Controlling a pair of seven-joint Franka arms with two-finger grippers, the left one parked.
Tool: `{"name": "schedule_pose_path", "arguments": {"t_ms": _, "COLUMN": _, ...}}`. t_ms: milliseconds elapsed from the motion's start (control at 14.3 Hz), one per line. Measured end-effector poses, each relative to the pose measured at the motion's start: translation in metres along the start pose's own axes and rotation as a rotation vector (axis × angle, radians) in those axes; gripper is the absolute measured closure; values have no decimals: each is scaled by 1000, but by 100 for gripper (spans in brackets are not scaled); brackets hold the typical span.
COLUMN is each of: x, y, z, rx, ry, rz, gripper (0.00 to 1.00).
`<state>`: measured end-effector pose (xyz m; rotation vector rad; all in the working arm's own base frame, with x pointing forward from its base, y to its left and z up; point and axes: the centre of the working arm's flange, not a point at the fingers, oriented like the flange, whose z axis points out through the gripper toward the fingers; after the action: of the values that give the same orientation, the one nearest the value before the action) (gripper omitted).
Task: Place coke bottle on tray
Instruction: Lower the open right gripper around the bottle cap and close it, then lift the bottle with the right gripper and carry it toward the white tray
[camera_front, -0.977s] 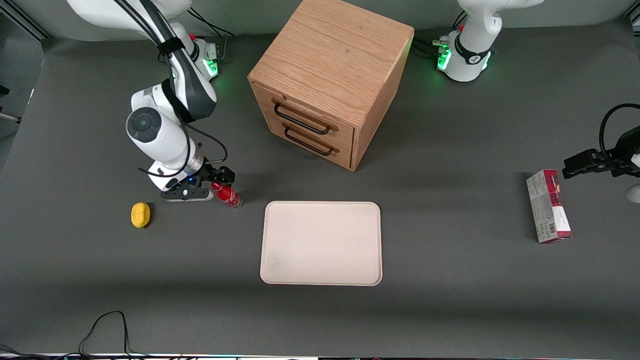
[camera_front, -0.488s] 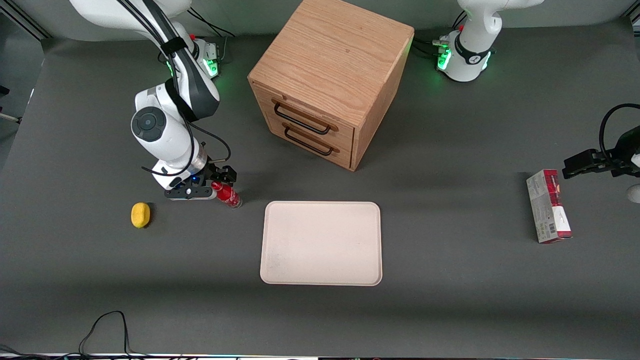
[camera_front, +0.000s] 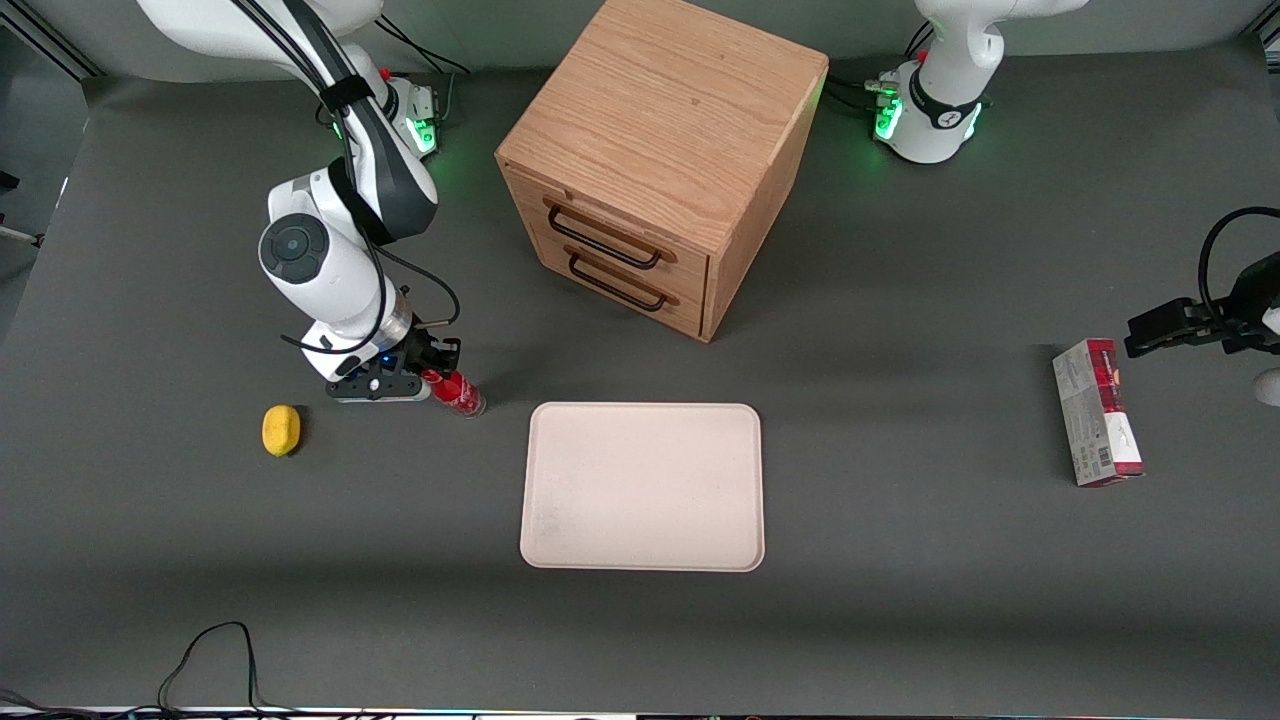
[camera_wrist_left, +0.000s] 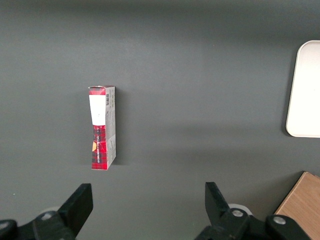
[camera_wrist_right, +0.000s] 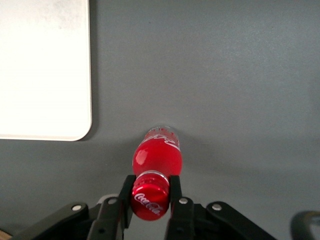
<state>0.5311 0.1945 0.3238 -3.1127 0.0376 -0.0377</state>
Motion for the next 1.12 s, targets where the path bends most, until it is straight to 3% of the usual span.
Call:
{"name": "schedule_pose_path", "arguments": {"t_ms": 209, "x": 7, "y": -1, "z": -11, "rx": 4, "ry": 10, "rz": 2, "gripper": 69}}
{"name": "schedule_pose_path", "arguments": {"t_ms": 349, "x": 21, "y": -3, "z": -42, "rx": -8, "ry": -19, "rz": 8, "gripper": 69}}
{"name": "schedule_pose_path", "arguments": {"t_ms": 558, "x": 41, "y": -2, "z": -130, "rx": -28, "ry": -73, "rz": 21, "gripper": 69}}
{"name": "schedule_pose_path", "arguments": {"t_ms": 698, "x": 44, "y": -1, "z": -199, "rx": -33, "ry": -87, "rz": 26, "gripper": 69}}
{"name": "schedule_pose_path", "arguments": {"t_ms": 907, "x": 36, "y": 0, "z": -276, "rx": -29, "ry": -78, "rz": 21, "gripper": 69}}
{"name": "schedule_pose_path", "arguments": {"t_ms": 1116, "x": 37, "y": -3, "z": -293, "rx": -23, "ry": -60, "rz": 18, "gripper": 69}}
